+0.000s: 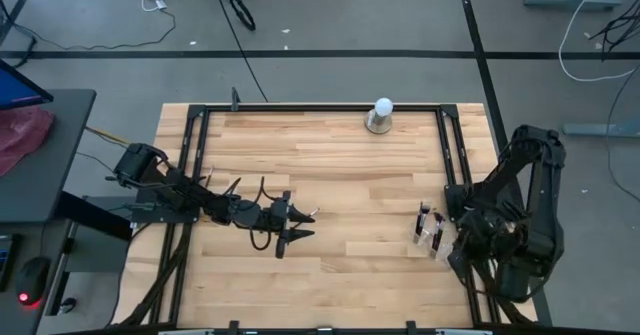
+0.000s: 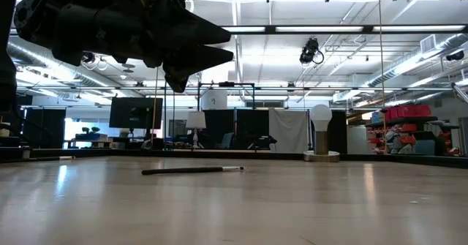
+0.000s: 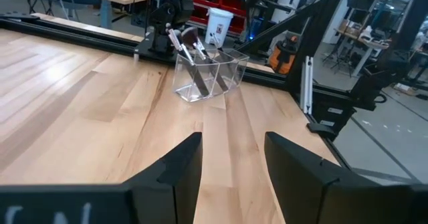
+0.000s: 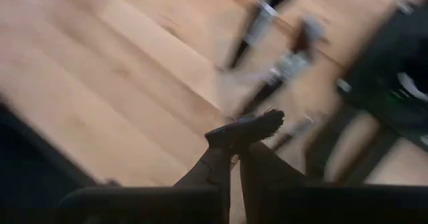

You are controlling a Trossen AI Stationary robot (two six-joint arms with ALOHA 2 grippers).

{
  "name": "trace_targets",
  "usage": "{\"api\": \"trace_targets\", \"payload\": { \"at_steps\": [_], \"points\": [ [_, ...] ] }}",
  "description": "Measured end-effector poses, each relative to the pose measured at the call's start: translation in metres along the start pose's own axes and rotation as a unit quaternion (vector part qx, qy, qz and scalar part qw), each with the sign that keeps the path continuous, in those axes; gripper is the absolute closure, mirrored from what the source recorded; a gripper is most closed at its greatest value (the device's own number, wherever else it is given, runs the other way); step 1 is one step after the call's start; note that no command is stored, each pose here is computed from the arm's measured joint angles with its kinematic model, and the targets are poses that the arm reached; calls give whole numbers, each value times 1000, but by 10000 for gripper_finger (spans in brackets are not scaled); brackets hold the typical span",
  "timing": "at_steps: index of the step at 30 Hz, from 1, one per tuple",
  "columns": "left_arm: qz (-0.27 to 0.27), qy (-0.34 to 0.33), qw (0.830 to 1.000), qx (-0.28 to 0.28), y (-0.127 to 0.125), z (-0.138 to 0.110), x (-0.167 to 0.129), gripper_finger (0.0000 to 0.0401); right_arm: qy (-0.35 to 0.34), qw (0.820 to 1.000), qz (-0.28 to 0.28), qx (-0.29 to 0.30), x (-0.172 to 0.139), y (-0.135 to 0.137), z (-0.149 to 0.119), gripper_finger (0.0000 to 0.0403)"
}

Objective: Put items in baskets/containers
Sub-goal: Put the black eyebrow brush into the transparent organizer

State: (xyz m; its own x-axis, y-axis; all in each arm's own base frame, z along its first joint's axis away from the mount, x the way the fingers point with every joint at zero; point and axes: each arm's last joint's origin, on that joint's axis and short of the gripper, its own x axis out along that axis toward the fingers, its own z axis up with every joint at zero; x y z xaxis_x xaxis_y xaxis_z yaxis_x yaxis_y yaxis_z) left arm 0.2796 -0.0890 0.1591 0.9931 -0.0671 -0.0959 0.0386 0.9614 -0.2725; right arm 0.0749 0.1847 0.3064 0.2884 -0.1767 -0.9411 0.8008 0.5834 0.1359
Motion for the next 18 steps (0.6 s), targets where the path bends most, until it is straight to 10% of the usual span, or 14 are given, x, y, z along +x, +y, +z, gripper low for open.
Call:
{"api": "trace_targets", "payload": {
  "at_steps": [18],
  "points": [
    [2,1,1000,-1,0,0,0,231,15,998,-49,25,43,-9,-15,375]
  ]
}}
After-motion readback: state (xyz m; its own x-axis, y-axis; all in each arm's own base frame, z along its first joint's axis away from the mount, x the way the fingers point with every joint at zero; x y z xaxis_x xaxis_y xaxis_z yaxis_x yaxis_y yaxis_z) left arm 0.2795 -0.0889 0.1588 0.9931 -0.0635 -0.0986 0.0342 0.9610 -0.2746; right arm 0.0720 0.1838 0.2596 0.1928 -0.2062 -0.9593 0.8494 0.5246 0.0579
